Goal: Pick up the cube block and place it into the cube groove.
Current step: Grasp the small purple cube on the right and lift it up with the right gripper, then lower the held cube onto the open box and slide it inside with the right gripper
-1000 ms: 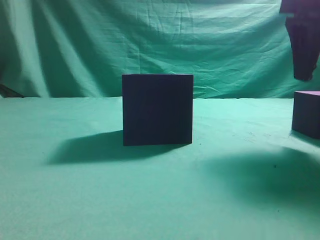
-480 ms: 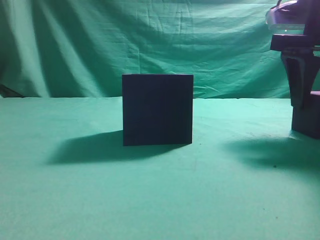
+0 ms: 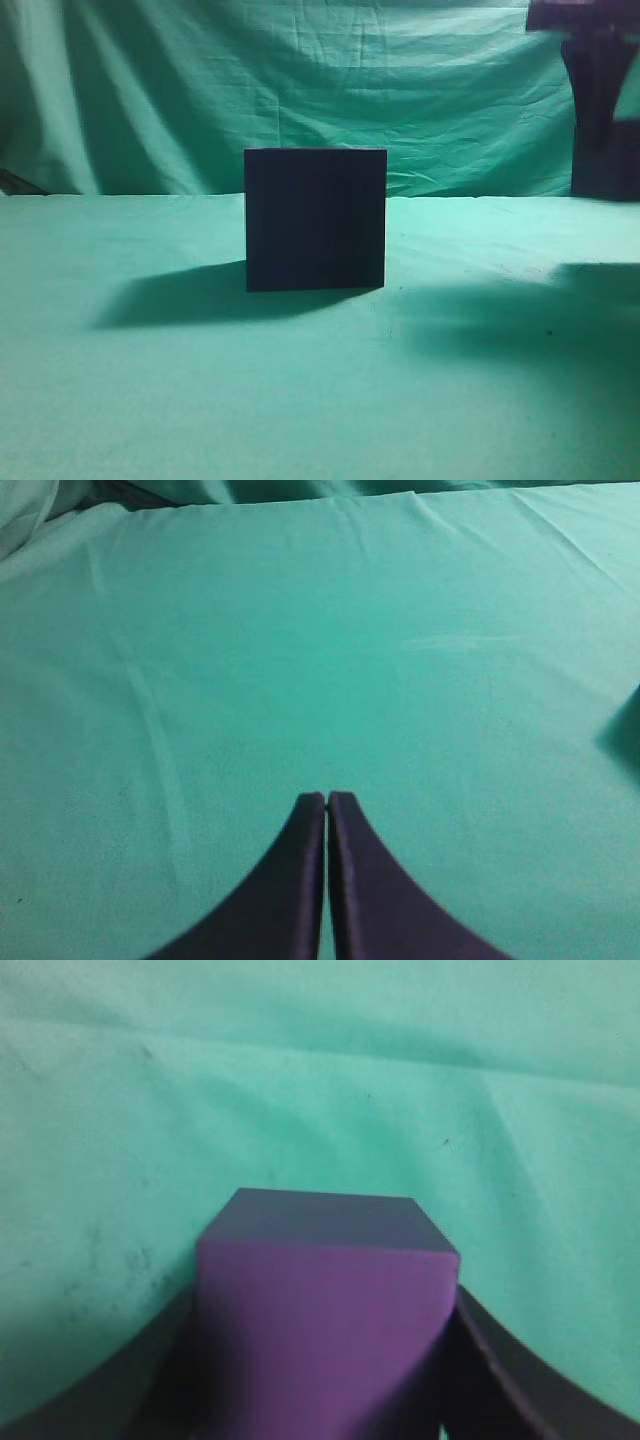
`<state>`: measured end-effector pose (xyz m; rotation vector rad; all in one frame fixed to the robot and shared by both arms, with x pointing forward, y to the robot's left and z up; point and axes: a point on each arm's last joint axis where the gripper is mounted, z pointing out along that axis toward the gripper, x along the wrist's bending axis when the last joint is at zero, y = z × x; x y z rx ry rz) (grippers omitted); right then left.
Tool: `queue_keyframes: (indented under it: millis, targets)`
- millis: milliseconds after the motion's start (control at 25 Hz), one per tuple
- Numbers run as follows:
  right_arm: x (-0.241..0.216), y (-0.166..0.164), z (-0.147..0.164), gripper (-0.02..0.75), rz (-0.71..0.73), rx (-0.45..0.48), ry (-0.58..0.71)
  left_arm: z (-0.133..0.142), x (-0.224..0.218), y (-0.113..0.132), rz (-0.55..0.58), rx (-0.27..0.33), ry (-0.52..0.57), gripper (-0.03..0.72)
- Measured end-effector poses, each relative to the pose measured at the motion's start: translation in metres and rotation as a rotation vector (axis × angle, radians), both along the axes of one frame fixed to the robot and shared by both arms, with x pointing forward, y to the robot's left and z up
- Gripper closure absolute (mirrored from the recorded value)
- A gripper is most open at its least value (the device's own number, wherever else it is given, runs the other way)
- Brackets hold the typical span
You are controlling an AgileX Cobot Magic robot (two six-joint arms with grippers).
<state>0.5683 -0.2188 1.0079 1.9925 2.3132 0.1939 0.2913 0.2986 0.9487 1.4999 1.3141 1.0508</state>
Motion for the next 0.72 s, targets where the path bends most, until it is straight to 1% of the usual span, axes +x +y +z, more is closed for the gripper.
queue_keyframes:
  millis: [80,160,280,360,520,640,720]
  targets:
    - [0.004,0.005,0.02,0.3,0.012,-0.001,0.004,0.0,0.0,0.0,0.0,0.0,0.0,0.688]
    - [0.004,0.017,0.038,0.3,0.045,0.003,-0.003,0.0,0.0,0.0,0.0,0.0,0.0,0.688]
    - [0.0,0.049,0.06,0.3,0.135,0.019,-0.054,0.0,0.0,0.0,0.0,0.0,0.0,0.688]
    - [-0.009,0.079,0.07,0.3,0.205,0.036,-0.08,0.0,0.0,0.0,0.0,0.0,0.0,0.688]
    - [-0.036,0.131,0.075,0.3,0.298,0.072,-0.083,0.0,0.0,0.0,0.0,0.0,0.0,0.688]
    - [-0.051,0.155,0.072,0.3,0.303,0.084,-0.058,0.0,0.0,0.0,0.0,0.0,0.0,0.688]
    - [-0.054,0.164,0.066,0.3,0.281,0.088,-0.046,0.0,0.0,0.0,0.0,0.0,0.0,0.688]
